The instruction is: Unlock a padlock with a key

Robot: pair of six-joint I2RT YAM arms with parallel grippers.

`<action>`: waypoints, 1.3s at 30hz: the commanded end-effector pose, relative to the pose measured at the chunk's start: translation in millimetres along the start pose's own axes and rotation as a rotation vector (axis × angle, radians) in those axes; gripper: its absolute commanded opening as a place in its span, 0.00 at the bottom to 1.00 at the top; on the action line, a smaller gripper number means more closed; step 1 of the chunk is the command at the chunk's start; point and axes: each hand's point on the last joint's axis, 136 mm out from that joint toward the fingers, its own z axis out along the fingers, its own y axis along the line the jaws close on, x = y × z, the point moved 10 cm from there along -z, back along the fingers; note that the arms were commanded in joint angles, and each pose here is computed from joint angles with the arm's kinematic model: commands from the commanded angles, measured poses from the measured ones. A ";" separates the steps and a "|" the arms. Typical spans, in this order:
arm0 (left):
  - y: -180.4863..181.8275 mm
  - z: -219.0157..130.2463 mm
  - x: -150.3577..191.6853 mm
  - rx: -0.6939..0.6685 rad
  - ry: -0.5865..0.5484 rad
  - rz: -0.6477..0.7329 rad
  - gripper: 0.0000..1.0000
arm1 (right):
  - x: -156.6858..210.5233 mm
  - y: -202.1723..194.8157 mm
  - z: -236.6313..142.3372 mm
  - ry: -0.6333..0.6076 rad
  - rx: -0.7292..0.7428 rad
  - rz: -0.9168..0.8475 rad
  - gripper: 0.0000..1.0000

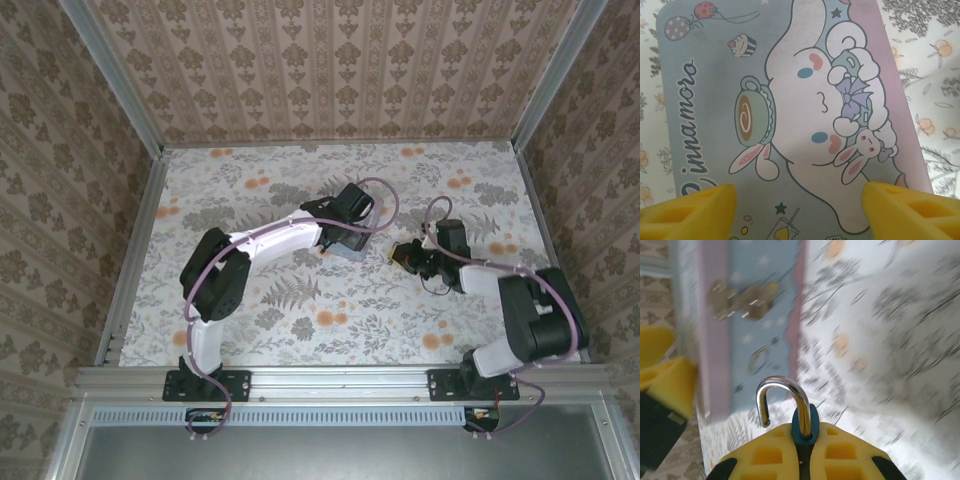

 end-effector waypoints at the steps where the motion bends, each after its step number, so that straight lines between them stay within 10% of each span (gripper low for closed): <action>1: -1.5 -20.2 12.5 0.086 0.075 -0.002 0.78 | 28.4 10.4 -7.0 0.039 0.010 -0.033 0.00; 9: 14.9 -74.5 1.0 0.153 -0.061 -0.116 0.82 | 91.8 20.8 -0.9 0.121 0.006 -0.087 0.00; 21: 68.5 -135.2 39.1 0.137 -0.199 -0.340 0.87 | 71.7 -9.4 -0.4 0.076 0.194 -0.044 0.07; 32: 116.6 -150.5 76.5 0.011 -0.219 -0.474 0.90 | 26.9 -2.1 -40.5 -0.049 0.226 -0.009 0.97; 39: 173.2 -165.0 97.8 -0.190 -0.305 -0.620 0.95 | -18.6 42.6 -93.4 -0.277 0.290 -0.098 1.00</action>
